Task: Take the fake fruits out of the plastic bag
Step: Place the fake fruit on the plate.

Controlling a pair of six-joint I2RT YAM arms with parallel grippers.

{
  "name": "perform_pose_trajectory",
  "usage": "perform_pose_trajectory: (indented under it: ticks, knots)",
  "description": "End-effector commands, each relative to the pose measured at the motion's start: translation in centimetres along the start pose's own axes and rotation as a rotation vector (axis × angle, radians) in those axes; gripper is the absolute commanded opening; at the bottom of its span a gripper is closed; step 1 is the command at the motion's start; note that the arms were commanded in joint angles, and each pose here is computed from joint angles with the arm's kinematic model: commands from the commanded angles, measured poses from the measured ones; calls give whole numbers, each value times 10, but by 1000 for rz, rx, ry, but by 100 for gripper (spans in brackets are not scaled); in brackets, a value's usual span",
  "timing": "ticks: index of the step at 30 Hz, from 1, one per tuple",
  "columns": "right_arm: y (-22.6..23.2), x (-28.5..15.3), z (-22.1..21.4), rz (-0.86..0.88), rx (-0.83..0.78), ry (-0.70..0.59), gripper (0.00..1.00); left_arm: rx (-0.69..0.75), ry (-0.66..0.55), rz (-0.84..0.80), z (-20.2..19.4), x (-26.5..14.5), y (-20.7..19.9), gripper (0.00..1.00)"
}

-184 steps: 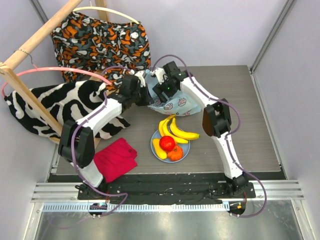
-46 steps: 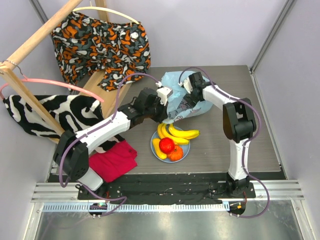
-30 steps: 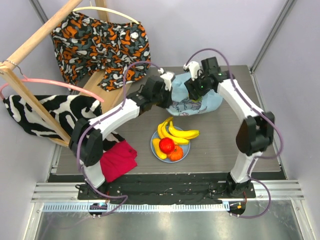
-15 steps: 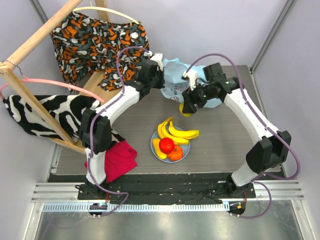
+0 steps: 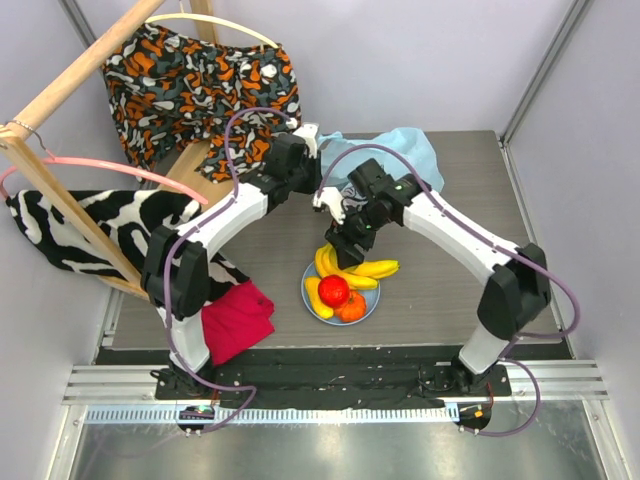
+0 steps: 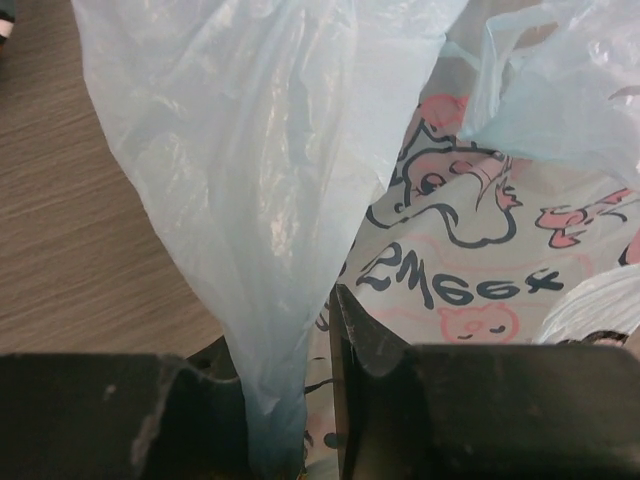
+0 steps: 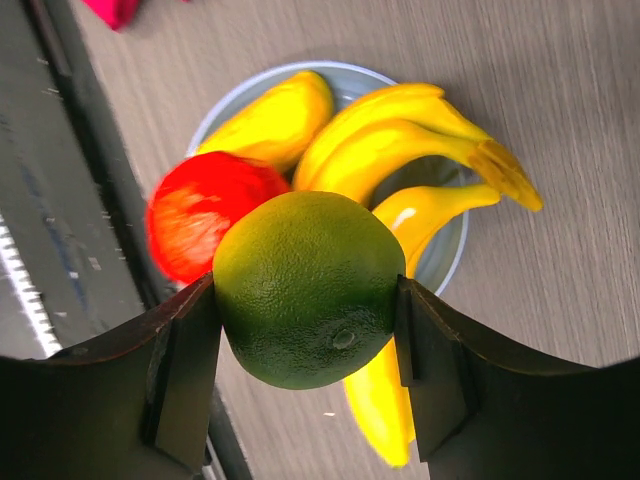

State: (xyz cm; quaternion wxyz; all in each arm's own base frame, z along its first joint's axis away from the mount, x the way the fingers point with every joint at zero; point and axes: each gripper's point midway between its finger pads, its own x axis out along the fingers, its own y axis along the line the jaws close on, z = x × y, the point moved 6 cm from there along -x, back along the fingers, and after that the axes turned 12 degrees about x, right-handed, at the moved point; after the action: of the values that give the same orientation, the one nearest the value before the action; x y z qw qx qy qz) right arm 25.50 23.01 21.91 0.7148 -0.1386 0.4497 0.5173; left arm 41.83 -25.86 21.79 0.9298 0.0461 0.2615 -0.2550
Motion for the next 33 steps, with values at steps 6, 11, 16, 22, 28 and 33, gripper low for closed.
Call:
perform_pose_trajectory:
  ticks: [6,11,16,22,28,33]
  knots:
    - [-17,27,9,-58,-78,45,37,28,-89,-32,21,-35,-3,23]
    - [-12,30,6,-39,-87,65,70,28,-83,-40,18,-33,-4,23]
    - [-8,22,8,-57,-71,50,91,14,-85,-59,20,-30,-6,23]
    - [-9,9,17,-103,-71,12,93,4,-82,-79,20,-26,-9,23]
    - [-12,3,25,-143,-65,-3,94,4,-84,-79,21,-25,-9,23]
    - [-23,-15,31,-207,-59,-36,94,7,-88,-76,24,-25,-9,36]
